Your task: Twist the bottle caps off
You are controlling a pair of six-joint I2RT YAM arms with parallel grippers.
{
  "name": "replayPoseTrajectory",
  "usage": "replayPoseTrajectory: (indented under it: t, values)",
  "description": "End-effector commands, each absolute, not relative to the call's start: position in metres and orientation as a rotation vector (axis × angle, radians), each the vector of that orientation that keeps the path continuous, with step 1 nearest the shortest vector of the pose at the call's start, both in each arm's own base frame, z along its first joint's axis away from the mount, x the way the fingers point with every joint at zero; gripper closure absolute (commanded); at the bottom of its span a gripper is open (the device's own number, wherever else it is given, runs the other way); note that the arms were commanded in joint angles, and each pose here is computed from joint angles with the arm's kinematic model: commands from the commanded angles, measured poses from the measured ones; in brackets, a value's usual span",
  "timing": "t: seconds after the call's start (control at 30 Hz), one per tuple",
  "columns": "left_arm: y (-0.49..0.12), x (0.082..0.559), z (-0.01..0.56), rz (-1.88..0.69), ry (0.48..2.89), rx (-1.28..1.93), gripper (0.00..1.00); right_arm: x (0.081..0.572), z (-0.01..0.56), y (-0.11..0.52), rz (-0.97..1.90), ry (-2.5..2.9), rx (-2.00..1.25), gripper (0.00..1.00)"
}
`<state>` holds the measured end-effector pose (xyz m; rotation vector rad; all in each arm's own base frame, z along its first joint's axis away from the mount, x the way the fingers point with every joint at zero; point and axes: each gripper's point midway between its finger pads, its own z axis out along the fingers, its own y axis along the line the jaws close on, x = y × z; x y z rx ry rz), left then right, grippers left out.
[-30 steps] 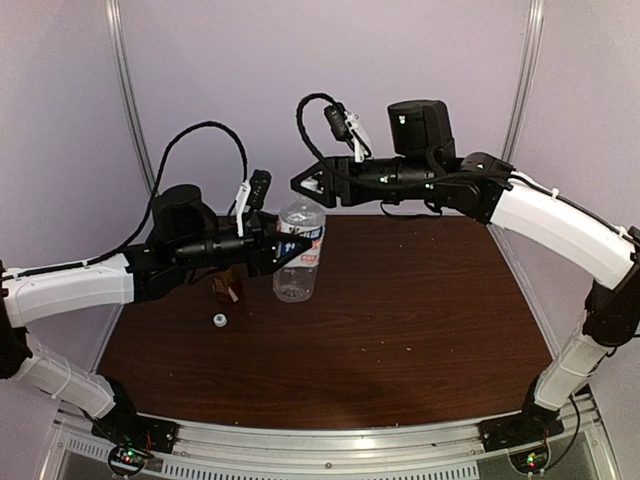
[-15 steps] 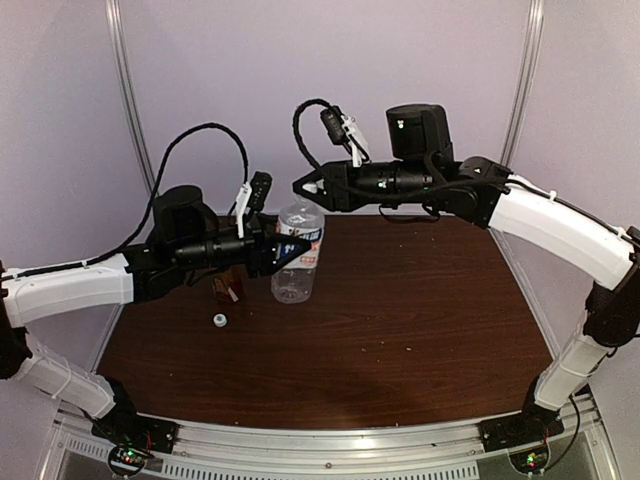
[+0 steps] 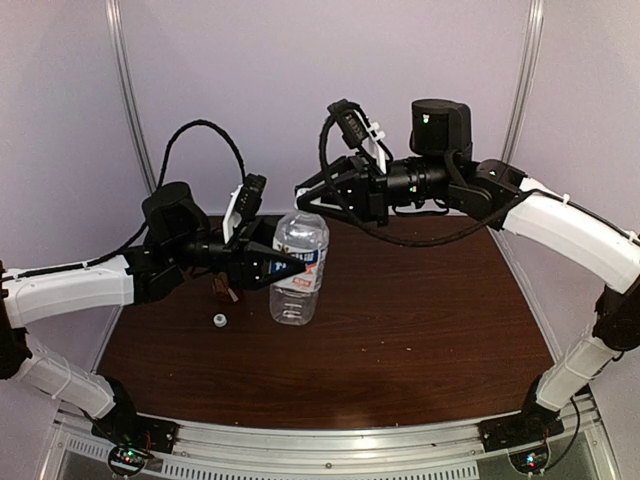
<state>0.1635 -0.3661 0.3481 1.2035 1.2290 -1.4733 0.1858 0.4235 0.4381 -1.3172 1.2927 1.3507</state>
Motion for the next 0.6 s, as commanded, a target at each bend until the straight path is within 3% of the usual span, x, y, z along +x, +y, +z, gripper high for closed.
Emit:
replayPoseTrajectory:
  t: [0.0, 0.17, 0.57]
  values:
    - [-0.355, 0.135, 0.378, -1.528, 1.017, 1.285, 0.68, 0.174, 0.423, 0.422, 1.431, 1.236, -1.434, 0.67]
    - [-0.357, 0.139, 0.377, -1.519, 1.029, 1.272, 0.68, 0.189, 0.423, 0.423, 1.361, 1.304, -1.360, 0.60]
    - [-0.366, 0.180, 0.362, -1.334, 1.208, 1.134, 0.67, 0.206, 0.442, 0.412, 1.286, 1.430, -1.159, 0.24]
